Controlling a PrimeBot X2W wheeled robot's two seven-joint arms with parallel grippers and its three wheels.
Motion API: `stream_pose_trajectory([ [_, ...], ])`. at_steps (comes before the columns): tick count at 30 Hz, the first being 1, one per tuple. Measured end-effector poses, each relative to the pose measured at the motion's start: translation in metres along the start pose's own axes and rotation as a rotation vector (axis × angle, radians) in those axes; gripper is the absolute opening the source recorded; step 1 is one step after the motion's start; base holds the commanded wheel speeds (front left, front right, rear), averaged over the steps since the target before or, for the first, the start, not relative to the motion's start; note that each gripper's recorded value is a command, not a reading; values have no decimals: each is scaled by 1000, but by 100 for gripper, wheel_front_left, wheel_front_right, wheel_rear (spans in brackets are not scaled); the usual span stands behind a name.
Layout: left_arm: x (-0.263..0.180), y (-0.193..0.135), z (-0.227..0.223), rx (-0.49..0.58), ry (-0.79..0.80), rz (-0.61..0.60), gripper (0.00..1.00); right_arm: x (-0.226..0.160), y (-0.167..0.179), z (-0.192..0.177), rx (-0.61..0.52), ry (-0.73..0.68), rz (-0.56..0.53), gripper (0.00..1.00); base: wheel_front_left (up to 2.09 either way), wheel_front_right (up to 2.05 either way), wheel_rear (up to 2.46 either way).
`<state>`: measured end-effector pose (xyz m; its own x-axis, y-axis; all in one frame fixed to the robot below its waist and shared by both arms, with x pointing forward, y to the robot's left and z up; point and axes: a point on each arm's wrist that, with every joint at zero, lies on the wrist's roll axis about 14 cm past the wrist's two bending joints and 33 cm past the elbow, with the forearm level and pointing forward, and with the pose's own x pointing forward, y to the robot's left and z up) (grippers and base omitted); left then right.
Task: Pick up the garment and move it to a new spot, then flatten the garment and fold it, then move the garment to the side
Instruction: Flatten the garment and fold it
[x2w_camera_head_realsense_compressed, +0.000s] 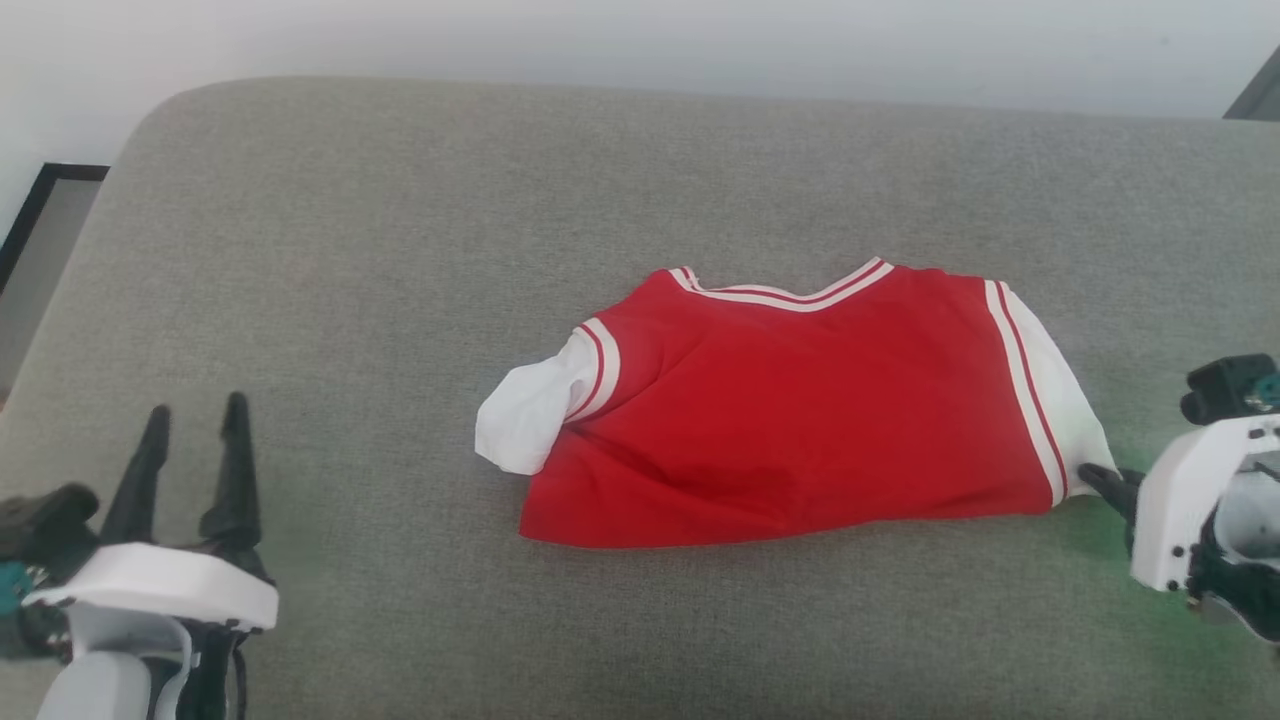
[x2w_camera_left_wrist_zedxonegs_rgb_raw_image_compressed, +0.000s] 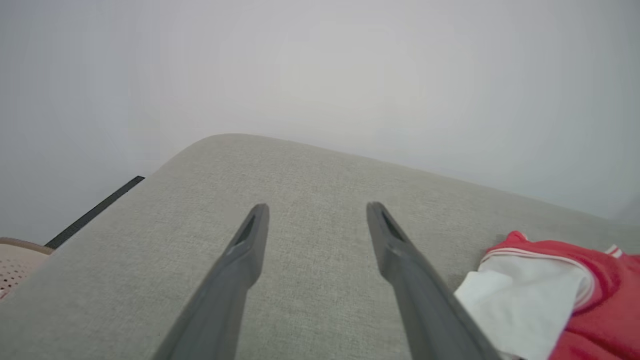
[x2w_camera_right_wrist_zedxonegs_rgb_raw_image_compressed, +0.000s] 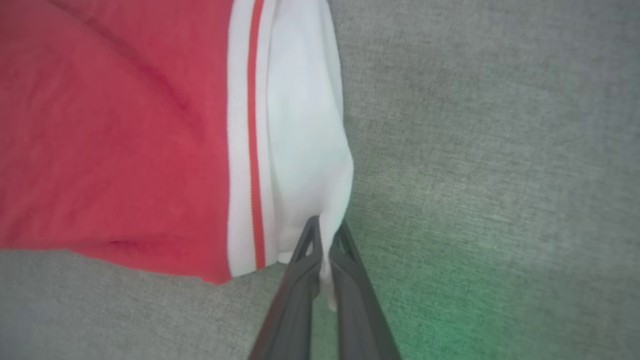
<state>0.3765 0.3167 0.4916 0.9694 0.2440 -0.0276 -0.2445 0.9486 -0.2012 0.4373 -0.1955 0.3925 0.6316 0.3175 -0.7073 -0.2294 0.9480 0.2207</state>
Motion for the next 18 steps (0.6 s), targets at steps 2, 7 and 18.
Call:
stream_pose_trajectory([
  [2, 4, -6, -2, 1, 13, -24, 100, 3, 1, 0, -1, 0, -7, 100, 0, 0, 0],
  [7, 14, -19, -5, 1, 73, -82, 100, 3, 5, 12, 13, -51, -6, 100, 0, 0, 0],
  [18, 43, -71, -7, 53, 291, -279, 100, -45, -4, 82, -27, -448, -71, 100, 0, 0, 0],
])
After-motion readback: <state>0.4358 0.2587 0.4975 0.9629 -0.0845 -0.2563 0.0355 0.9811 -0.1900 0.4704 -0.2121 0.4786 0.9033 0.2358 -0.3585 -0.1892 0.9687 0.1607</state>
